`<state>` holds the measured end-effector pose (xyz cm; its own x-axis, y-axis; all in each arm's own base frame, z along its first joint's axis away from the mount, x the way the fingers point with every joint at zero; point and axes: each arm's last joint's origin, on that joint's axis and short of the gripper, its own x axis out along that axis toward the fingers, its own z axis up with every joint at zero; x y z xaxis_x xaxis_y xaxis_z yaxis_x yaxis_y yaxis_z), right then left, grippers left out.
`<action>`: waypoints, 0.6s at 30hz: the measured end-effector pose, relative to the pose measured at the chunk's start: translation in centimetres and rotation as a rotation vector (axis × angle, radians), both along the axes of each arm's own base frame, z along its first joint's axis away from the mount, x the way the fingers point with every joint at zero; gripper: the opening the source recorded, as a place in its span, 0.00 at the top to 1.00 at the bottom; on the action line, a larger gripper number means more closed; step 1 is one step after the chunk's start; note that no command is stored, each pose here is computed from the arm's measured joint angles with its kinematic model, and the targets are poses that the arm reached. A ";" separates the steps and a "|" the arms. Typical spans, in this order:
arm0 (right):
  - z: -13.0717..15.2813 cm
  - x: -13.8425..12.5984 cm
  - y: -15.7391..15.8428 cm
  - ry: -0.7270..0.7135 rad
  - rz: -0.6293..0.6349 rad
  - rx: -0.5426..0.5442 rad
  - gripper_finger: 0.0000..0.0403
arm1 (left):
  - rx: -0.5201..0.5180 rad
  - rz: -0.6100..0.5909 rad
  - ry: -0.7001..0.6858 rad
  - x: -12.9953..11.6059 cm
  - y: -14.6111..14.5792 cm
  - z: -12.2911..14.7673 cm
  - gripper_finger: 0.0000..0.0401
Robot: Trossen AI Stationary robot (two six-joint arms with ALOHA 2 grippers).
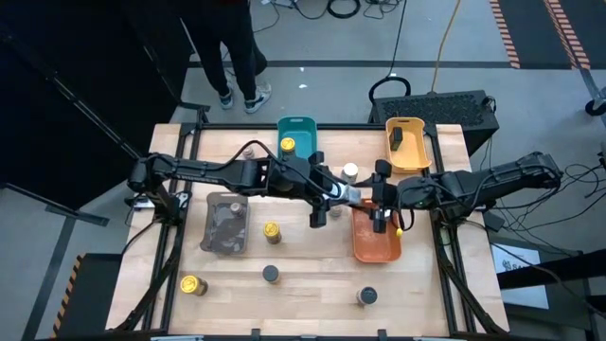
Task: Sort spices by type
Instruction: Put the bottom white seasoning bottle into the orange bin
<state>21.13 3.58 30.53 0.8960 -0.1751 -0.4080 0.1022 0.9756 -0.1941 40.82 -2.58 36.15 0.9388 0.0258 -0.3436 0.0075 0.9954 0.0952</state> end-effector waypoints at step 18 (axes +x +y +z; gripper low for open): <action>-0.6 -3.3 -1.0 0.122 -0.194 0.140 0.60 | 0.073 -0.003 -0.014 0.0 0.0 0.2 0.14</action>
